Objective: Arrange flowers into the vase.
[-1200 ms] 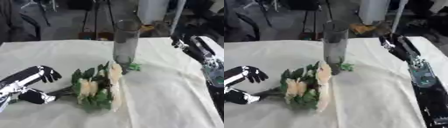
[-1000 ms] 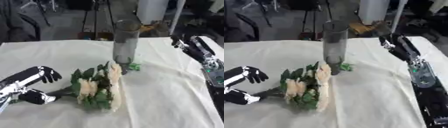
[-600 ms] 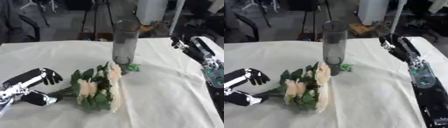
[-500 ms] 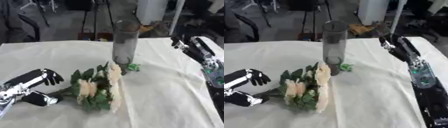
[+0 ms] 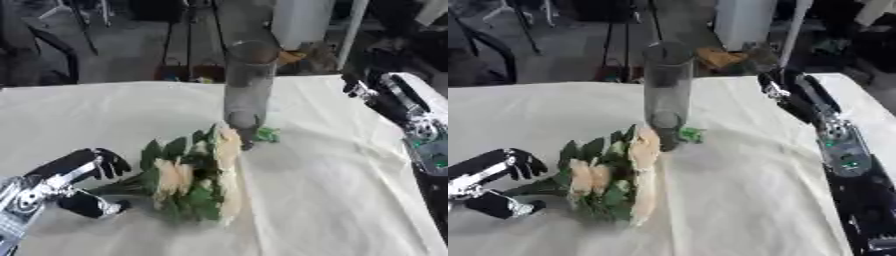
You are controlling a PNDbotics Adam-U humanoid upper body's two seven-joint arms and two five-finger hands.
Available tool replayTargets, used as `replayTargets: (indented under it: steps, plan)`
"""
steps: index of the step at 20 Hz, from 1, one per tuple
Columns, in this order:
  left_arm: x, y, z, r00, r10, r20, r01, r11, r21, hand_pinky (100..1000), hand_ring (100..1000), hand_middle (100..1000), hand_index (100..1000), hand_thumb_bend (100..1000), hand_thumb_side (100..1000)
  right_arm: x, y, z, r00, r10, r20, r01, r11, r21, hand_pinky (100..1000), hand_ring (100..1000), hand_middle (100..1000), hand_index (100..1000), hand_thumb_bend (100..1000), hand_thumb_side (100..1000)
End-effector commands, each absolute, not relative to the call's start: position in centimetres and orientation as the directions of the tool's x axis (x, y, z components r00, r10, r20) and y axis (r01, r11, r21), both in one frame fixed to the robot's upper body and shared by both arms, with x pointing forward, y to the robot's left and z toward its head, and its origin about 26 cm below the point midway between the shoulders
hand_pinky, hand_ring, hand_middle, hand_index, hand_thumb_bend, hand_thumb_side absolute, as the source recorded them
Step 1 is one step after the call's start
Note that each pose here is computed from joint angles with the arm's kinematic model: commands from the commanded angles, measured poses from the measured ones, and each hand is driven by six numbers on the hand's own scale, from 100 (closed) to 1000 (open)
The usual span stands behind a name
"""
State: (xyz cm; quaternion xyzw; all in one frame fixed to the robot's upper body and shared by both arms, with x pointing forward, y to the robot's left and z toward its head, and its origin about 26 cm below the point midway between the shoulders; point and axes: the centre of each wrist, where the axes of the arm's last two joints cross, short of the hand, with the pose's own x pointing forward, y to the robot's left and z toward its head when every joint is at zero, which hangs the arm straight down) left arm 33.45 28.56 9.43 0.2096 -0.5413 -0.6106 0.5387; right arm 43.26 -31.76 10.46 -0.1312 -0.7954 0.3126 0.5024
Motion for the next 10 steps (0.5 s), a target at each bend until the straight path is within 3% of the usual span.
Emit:
replayTargets:
  steps: [1,10]
  plan:
    - [34.01,28.52,10.12,-0.345,-0.893,0.289,0.391,0.143,0.909,642,661,636,776,488,241,43.47,-32.30,11.85,-0.482,0.535,0.694,-0.080,0.762,-0.642,632,643,535,729,362,780]
    - [34.51,28.26,9.51,-0.332,-0.902,0.277,0.390,0.136,0.911,627,636,612,768,484,234,43.46,-32.32,11.79,-0.481,0.534,0.695,-0.082,0.762,-0.642,632,643,535,729,363,779]
